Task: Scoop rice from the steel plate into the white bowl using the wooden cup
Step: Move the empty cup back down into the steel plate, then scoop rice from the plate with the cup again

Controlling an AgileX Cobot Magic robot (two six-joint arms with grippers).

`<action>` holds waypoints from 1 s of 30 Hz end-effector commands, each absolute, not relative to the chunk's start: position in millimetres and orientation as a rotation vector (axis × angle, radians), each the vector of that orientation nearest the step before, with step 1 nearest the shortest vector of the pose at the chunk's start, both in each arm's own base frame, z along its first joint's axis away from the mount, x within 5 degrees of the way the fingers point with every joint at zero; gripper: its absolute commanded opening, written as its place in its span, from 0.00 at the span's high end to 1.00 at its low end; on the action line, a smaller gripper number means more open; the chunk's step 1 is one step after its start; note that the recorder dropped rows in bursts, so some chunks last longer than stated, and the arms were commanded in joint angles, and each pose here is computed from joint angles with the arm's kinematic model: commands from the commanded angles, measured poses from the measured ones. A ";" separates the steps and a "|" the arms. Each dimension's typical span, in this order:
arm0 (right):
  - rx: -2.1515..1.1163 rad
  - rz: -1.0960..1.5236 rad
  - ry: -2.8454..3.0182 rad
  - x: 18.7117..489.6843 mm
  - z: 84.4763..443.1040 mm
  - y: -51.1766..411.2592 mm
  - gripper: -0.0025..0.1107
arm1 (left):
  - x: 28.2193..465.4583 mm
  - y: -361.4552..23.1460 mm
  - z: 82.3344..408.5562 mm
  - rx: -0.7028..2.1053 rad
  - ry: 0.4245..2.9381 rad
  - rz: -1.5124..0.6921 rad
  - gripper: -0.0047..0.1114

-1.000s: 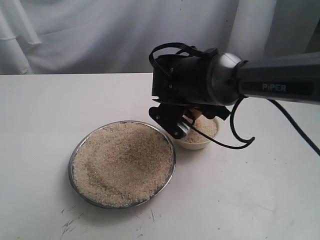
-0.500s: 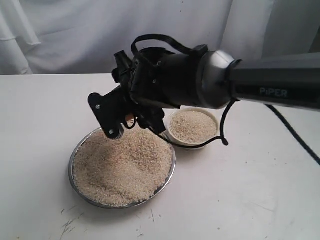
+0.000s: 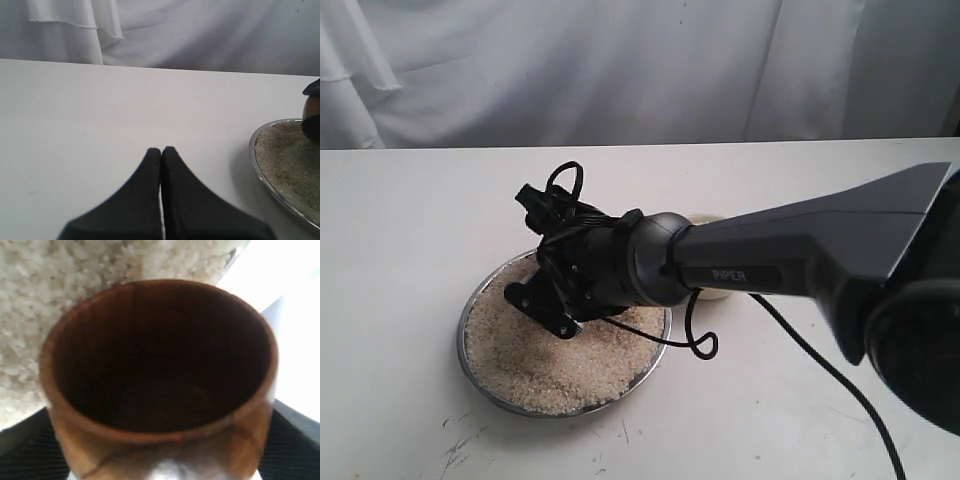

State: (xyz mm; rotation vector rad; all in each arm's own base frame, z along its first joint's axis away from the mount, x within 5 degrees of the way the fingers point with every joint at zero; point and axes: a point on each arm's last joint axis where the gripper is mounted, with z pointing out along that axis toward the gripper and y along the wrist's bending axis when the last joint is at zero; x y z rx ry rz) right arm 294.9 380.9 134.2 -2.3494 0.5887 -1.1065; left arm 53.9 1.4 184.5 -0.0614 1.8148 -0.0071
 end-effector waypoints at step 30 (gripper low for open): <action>-2.475 -0.766 0.754 257.7 105.1 396.3 0.98 | 54.0 1.3 184.4 -0.058 1.801 -0.008 0.96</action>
